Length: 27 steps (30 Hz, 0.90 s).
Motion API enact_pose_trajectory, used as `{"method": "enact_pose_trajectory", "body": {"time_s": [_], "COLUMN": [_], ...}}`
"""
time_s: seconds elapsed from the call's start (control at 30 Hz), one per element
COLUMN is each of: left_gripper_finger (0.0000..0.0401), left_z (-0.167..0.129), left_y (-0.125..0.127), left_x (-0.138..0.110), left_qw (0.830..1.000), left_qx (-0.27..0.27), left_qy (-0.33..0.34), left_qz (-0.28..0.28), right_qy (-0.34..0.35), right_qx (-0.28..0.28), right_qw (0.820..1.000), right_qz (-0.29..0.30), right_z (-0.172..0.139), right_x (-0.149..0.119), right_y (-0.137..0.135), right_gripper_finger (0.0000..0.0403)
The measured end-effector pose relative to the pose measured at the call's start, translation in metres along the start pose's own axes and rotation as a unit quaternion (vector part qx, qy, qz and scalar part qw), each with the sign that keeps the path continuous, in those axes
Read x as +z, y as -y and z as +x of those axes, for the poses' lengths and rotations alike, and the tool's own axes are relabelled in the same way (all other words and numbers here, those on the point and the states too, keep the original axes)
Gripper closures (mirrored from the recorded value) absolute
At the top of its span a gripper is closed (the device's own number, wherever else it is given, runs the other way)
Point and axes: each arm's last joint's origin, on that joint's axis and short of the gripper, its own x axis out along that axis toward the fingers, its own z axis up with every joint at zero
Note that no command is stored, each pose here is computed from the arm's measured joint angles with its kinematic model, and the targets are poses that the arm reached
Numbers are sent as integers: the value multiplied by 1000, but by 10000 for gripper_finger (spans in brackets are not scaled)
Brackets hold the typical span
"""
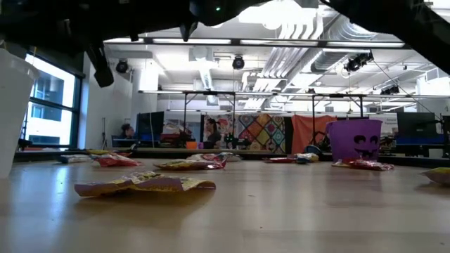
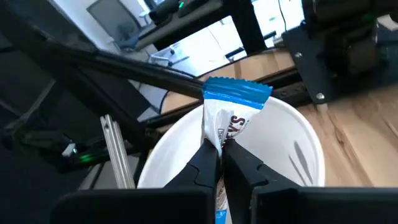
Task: Sort candy
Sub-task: Put the white chocolate bar into the white bin, then put the yellow candy into the purple bin
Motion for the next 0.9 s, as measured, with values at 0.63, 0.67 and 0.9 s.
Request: {"method": "enact_pose_trajectory", "body": {"time_s": [0.63,0.67,0.9], "left_gripper_finger": [401,401,401], "left_z": [1,1,1], "left_y": [2,2,1], "left_x": [4,4,5], "left_qw": [1000,1000,1000], "left_qx": [-6,-5,2], "left_qy": [19,21,23], "left_qz": [-10,-8,-11], "right_qy": [-68,-67,-114], "right_qx": [-5,-8,-74], "right_qw": [997,997,987], "right_qz": [-20,-28,-87], "right_z": [-26,-29,-49], "right_x": [37,41,47], "right_y": [3,3,-5], "right_gripper_finger": [252,265,391]}}
